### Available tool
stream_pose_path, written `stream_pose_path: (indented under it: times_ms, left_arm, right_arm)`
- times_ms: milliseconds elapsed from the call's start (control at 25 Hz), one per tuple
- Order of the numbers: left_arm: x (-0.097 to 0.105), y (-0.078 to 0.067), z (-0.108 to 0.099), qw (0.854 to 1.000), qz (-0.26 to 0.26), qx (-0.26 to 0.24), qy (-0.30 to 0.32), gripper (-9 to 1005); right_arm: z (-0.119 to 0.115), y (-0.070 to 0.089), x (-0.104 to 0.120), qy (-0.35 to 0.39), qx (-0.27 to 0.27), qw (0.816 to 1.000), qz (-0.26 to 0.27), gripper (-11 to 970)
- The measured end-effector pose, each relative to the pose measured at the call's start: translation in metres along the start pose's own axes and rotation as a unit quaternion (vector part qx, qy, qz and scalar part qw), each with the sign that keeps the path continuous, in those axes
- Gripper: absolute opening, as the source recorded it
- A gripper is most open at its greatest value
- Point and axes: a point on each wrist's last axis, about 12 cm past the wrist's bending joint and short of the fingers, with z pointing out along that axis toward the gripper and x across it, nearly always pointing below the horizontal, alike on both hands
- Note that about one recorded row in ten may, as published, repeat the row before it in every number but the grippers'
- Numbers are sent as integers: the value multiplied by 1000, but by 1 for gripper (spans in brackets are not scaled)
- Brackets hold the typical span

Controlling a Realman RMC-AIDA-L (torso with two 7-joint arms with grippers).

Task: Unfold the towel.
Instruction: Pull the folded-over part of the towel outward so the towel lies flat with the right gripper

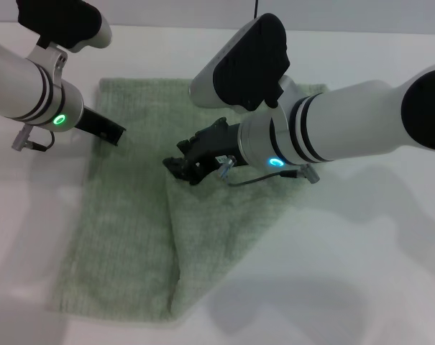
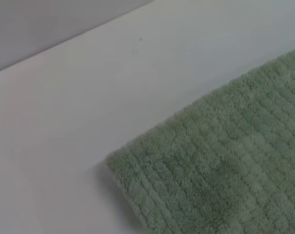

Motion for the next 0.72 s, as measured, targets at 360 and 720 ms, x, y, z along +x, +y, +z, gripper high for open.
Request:
stream_pose_path:
  times_ms: [360, 720]
  left_arm:
    - [2, 0, 1, 1000, -1, 1, 5, 21]
    - [1, 0, 0, 1000, -1, 1, 3, 22]
  right_arm:
    - [1, 0, 0, -1, 2, 1000, -2, 496]
    - [2, -1, 3, 3, 3, 1000, -1, 694]
